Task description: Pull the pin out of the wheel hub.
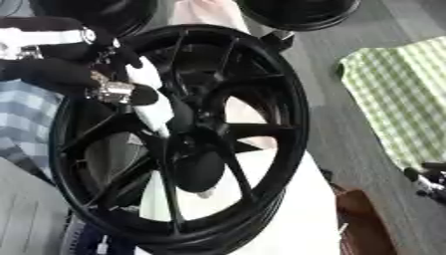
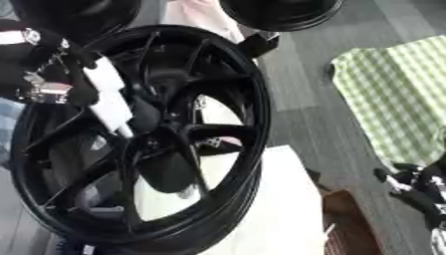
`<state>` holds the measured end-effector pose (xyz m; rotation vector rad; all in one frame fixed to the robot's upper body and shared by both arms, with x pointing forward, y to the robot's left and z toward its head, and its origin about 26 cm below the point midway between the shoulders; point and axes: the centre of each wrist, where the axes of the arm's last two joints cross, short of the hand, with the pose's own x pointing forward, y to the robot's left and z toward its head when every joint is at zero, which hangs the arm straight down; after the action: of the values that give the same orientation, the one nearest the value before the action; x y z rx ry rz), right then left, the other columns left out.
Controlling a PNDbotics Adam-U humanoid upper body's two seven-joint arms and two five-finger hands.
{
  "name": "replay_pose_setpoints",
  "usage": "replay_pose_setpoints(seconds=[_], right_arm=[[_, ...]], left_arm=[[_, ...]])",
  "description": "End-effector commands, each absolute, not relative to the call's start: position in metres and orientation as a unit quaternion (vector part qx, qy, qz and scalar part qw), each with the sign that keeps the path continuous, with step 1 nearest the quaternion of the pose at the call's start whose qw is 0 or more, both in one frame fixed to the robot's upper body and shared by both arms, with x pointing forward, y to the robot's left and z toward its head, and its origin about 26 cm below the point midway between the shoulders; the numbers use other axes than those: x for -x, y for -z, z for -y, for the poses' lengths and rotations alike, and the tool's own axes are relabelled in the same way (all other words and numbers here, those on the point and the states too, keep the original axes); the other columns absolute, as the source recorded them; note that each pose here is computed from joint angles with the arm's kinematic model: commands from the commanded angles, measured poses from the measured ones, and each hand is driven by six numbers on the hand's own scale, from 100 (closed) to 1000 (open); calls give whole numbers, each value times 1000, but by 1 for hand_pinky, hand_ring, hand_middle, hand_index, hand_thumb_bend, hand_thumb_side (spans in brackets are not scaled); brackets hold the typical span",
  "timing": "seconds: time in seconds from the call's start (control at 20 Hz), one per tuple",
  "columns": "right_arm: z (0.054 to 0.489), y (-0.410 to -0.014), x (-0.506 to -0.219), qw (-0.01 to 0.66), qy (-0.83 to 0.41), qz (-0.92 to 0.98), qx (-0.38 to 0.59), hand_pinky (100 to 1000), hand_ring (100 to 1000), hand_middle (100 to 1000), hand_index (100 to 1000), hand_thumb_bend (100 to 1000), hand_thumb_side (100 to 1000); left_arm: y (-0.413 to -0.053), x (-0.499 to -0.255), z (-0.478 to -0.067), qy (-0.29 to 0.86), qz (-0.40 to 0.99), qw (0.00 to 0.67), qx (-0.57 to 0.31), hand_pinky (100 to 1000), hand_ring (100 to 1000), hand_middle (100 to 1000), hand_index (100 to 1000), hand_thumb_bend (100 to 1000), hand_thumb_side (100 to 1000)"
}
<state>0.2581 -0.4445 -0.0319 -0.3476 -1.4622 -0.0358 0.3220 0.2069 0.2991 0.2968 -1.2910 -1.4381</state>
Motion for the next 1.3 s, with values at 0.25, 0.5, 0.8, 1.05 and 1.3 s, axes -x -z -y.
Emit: replay_pose_setpoints(seconds=[0.25, 0.5, 0.8, 1.05, 1.3], right_arm=[[454, 15, -263, 716, 3, 677, 172, 490, 626, 511, 679, 614, 261], [454, 15, -263, 715, 3, 677, 172, 490, 626, 511, 680, 615, 261], [454, 15, -263, 715, 3, 678, 172, 490, 626, 510, 679, 612, 262], [453, 14, -263, 715, 3, 678, 172, 490, 626, 510, 679, 608, 264], [453, 15, -263, 715, 3, 678, 172, 490, 626, 510, 679, 608, 264]], left_arm=[[-299, -329, -212, 615, 524, 572, -141, 648, 613, 616, 821, 657, 599], [-297, -334, -212, 621, 515, 575, -138, 644, 611, 613, 819, 659, 597], [-293, -340, -209, 625, 504, 580, -137, 629, 595, 590, 805, 668, 599], [-290, -344, -207, 625, 499, 584, -134, 617, 576, 569, 783, 669, 598], [-287, -347, -207, 624, 496, 588, -134, 605, 560, 552, 764, 670, 594]])
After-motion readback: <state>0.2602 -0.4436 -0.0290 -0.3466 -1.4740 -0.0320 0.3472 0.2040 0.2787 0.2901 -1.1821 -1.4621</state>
